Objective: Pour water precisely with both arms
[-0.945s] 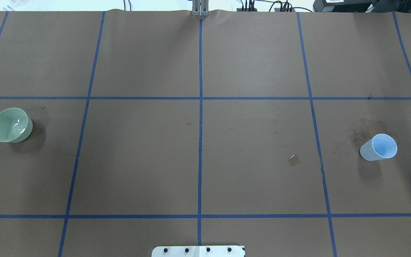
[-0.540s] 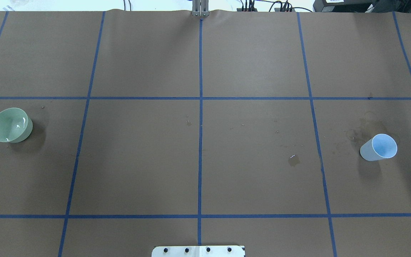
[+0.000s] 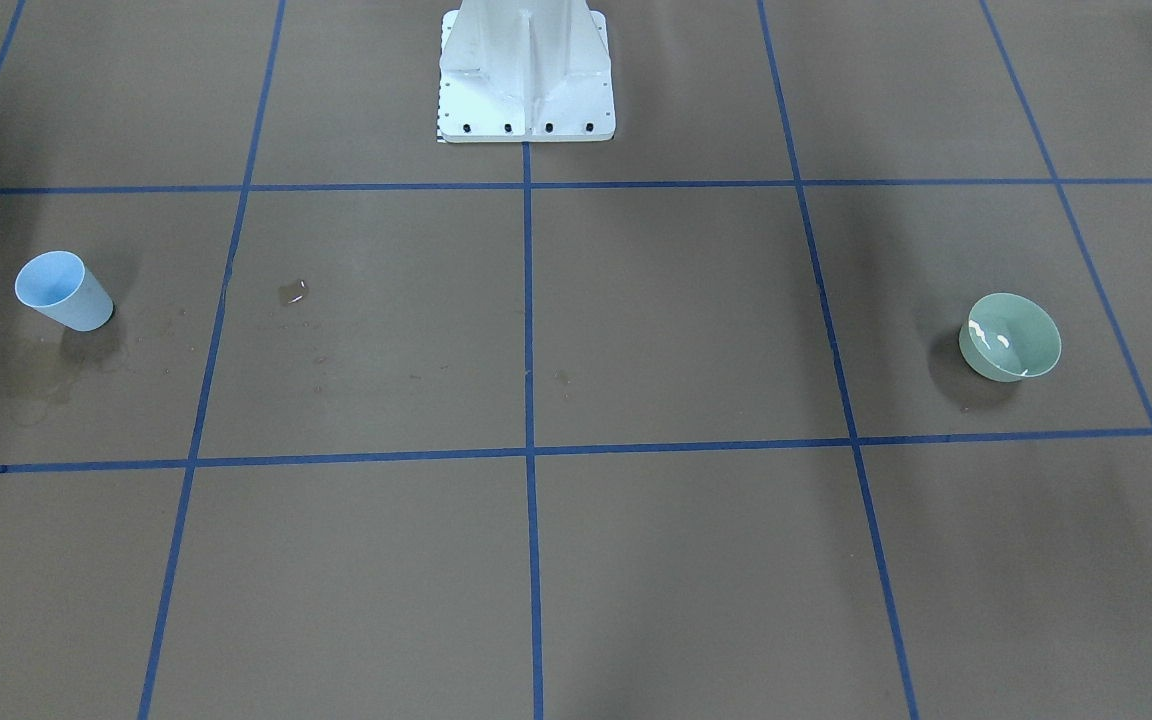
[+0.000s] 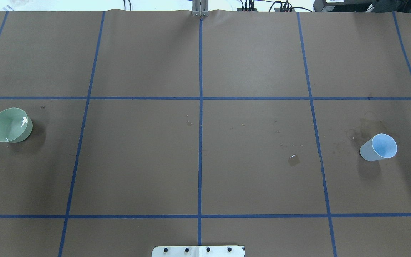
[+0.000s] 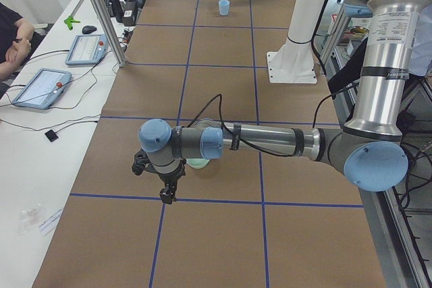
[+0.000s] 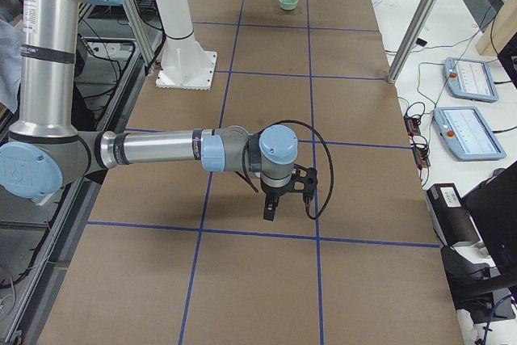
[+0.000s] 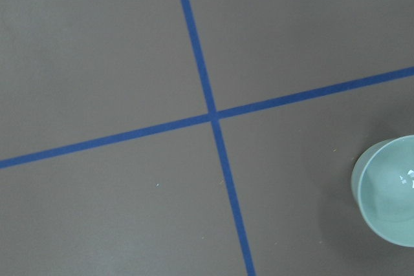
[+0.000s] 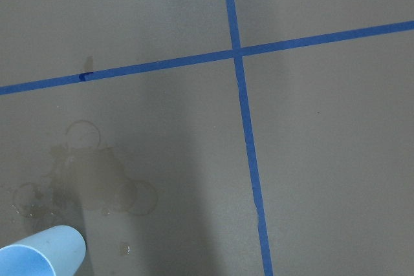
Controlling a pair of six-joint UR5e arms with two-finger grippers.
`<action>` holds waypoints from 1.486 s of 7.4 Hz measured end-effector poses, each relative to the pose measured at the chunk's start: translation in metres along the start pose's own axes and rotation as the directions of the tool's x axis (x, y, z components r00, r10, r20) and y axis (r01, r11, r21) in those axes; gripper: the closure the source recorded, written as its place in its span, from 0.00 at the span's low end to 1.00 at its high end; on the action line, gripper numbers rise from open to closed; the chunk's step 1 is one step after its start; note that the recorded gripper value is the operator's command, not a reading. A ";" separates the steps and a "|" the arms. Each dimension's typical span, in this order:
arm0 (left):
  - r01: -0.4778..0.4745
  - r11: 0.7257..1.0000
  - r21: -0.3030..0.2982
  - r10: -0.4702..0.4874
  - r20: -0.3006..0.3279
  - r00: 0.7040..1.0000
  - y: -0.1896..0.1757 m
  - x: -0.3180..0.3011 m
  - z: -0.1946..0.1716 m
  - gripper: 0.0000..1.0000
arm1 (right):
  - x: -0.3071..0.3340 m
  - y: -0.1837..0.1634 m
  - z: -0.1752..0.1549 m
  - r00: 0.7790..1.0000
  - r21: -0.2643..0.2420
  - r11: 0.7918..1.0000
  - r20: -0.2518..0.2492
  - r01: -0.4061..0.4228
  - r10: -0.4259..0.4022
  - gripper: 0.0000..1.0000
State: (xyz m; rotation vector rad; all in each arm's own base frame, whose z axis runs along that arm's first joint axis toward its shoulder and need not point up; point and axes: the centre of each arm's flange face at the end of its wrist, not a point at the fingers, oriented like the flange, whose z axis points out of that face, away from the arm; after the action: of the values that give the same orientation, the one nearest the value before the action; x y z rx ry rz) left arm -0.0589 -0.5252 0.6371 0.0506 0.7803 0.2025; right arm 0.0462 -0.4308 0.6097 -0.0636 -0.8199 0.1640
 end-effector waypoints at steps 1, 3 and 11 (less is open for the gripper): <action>0.000 1.000 0.002 0.000 -0.003 1.000 0.002 -0.002 0.001 0.00 | 0.004 0.003 0.002 1.000 -0.005 1.000 -0.001 -0.008 0.008 0.00; -0.002 1.000 0.006 0.002 -0.001 1.000 0.000 -0.001 0.000 0.00 | 0.007 0.006 0.002 1.000 -0.007 1.000 -0.002 -0.011 0.011 0.00; 0.006 1.000 -0.005 -0.006 0.000 1.000 0.001 -0.006 0.005 0.00 | -0.005 -0.014 -0.005 0.999 -0.045 0.998 -0.024 -0.050 0.049 0.00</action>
State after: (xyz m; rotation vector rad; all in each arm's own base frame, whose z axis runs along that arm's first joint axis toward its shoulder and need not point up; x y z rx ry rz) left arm -0.0600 -0.5248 0.6450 0.0432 0.7800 0.1990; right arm 0.0482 -0.4458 0.6039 -0.1281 -0.7993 0.1909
